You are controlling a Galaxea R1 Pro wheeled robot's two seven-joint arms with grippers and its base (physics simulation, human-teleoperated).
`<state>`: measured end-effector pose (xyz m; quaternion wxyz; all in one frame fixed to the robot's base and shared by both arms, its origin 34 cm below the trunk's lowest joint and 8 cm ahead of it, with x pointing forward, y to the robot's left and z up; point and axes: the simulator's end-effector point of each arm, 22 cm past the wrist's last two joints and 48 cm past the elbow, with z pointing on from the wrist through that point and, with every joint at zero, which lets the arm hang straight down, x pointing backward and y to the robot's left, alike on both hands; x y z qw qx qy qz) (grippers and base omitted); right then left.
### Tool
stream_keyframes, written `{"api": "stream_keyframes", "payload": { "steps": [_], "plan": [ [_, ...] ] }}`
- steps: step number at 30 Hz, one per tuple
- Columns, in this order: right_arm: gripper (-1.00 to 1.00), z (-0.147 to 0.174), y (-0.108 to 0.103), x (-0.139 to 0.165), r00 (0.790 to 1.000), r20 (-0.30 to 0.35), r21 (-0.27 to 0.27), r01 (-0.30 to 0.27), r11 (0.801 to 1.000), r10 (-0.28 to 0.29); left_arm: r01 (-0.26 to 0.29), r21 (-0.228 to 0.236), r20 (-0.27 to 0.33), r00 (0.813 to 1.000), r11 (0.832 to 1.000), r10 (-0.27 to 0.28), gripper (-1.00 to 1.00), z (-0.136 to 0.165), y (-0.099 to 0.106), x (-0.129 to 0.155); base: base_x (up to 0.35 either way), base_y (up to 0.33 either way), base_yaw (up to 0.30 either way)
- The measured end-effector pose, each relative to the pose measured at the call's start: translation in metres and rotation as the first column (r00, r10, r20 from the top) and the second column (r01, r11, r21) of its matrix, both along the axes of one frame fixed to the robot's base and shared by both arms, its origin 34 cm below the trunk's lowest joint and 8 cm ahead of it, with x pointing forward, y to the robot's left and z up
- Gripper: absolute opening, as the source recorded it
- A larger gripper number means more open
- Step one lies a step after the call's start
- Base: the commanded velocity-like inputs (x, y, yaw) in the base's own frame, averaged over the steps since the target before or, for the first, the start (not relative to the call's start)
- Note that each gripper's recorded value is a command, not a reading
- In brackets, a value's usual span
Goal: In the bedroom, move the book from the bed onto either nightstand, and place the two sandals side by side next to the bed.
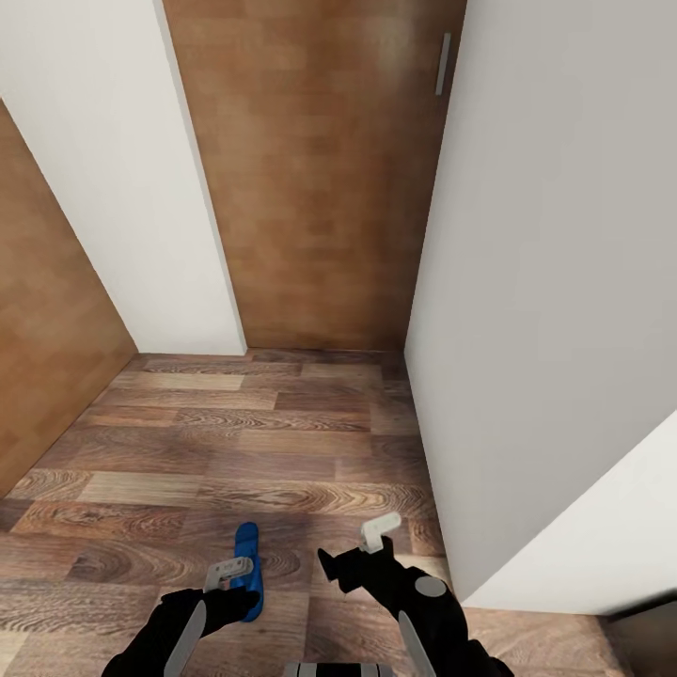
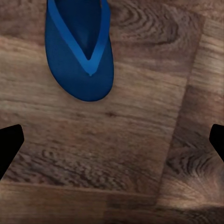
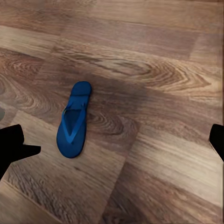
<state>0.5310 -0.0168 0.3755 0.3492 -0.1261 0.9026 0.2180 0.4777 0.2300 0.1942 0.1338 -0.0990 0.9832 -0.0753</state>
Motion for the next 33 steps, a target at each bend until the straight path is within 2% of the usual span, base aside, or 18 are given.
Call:
{"api": "stream_keyframes", "payload": {
  "steps": [12,20,22,23,24,26,27,29,31,33],
  "plan": [
    [1.00,0.033,0.000,0.018,0.997,0.079,0.024,0.015,1.000,-0.017,0.001,0.000,0.000,1.000,1.000,-0.001,1.00,0.000,0.000,0.000,0.000,0.000,0.000],
    [1.00,0.033,0.002,0.018,0.996,0.088,0.022,0.013,1.000,-0.015,-0.002,0.006,0.026,1.000,1.000,0.002,1.00,-0.002,0.000,0.002,0.000,0.000,0.000],
    [1.00,0.036,0.001,0.023,0.993,0.118,0.026,0.021,0.999,-0.024,-0.002,0.007,0.021,1.000,1.000,0.002,1.00,-0.003,0.000,0.000,0.000,0.000,0.000],
    [1.00,0.055,-0.010,0.045,0.965,0.243,0.040,0.095,0.995,-0.102,-0.001,0.007,0.017,1.000,1.000,0.001,1.00,-0.005,0.000,-0.002,0.000,0.000,0.000],
    [1.00,0.059,-0.013,0.050,0.954,0.271,0.045,0.117,0.992,-0.125,-0.001,0.007,0.017,1.000,1.000,0.001,1.00,-0.005,0.000,-0.002,0.000,0.000,0.000],
    [1.00,0.078,-0.027,0.066,0.908,0.367,0.072,0.189,0.979,-0.202,-0.001,0.007,0.016,1.000,1.000,0.001,1.00,-0.005,0.000,-0.003,0.000,0.000,0.000],
    [1.00,0.083,-0.030,0.069,0.895,0.389,0.082,0.203,0.976,-0.219,-0.001,0.007,0.016,1.000,1.000,0.001,1.00,-0.005,0.000,-0.003,0.000,0.000,0.000],
    [1.00,0.098,-0.036,0.077,0.856,0.445,0.114,0.235,0.965,-0.261,-0.001,0.007,0.016,1.000,1.000,0.001,1.00,-0.005,0.000,-0.003,0.000,0.000,0.000],
    [1.00,0.103,-0.039,0.079,0.841,0.464,0.127,0.247,0.961,-0.278,-0.001,0.007,0.016,1.000,1.000,0.001,1.00,-0.005,0.000,-0.003,0.000,0.000,0.000],
    [1.00,0.105,-0.040,0.080,0.835,0.470,0.133,0.252,0.959,-0.285,-0.001,0.007,0.016,1.000,1.000,0.001,1.00,-0.005,0.000,-0.003,0.000,0.000,0.000]
  ]
}}
